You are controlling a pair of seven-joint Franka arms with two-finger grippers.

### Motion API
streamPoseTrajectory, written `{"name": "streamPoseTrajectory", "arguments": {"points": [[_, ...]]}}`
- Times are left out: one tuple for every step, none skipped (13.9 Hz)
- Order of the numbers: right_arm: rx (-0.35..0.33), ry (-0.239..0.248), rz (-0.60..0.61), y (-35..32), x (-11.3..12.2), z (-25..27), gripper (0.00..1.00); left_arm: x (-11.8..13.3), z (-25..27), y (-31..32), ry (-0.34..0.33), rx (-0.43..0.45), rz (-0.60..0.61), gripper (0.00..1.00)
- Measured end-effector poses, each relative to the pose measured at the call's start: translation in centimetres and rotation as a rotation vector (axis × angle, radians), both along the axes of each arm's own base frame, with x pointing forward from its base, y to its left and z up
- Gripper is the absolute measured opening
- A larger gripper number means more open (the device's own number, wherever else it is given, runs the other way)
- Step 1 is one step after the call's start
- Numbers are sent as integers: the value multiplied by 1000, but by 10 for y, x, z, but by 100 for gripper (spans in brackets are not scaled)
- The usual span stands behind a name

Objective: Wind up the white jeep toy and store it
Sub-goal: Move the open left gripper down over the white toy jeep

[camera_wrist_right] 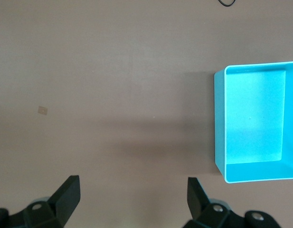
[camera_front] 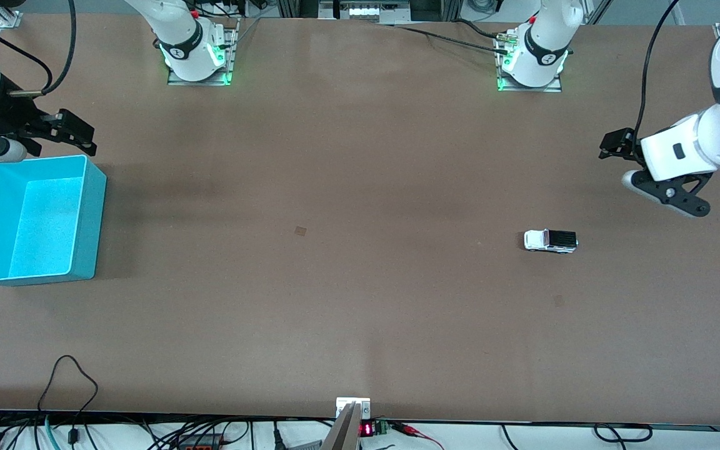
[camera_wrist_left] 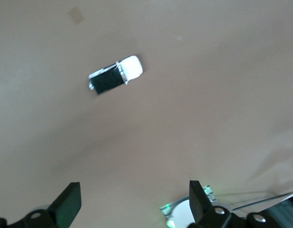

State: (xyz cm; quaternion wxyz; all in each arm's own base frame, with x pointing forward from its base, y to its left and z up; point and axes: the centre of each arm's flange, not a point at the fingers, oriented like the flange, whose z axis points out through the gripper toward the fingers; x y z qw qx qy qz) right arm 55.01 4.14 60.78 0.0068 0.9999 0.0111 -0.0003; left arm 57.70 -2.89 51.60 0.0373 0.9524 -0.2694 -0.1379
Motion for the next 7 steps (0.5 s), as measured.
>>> {"name": "streamPoseTrajectory", "arguments": {"points": [[0, 0, 0, 0, 0, 0, 100, 6, -8, -1, -14, -25, -80, 100], [0, 0, 0, 0, 0, 0, 100, 12, -19, 0, -29, -50, -167, 100], [0, 0, 0, 0, 0, 0, 100, 18, -34, 1, -43, -73, -247, 100], [0, 0, 0, 0, 0, 0, 100, 22, -52, 2, -58, -90, -324, 100], [0, 0, 0, 0, 0, 0, 100, 25, -69, 3, -72, -95, -400, 100], [0, 0, 0, 0, 0, 0, 100, 26, -84, 5, -81, -87, -463, 100], [0, 0, 0, 0, 0, 0, 100, 26, -96, 6, -87, -79, -516, 100]]}}
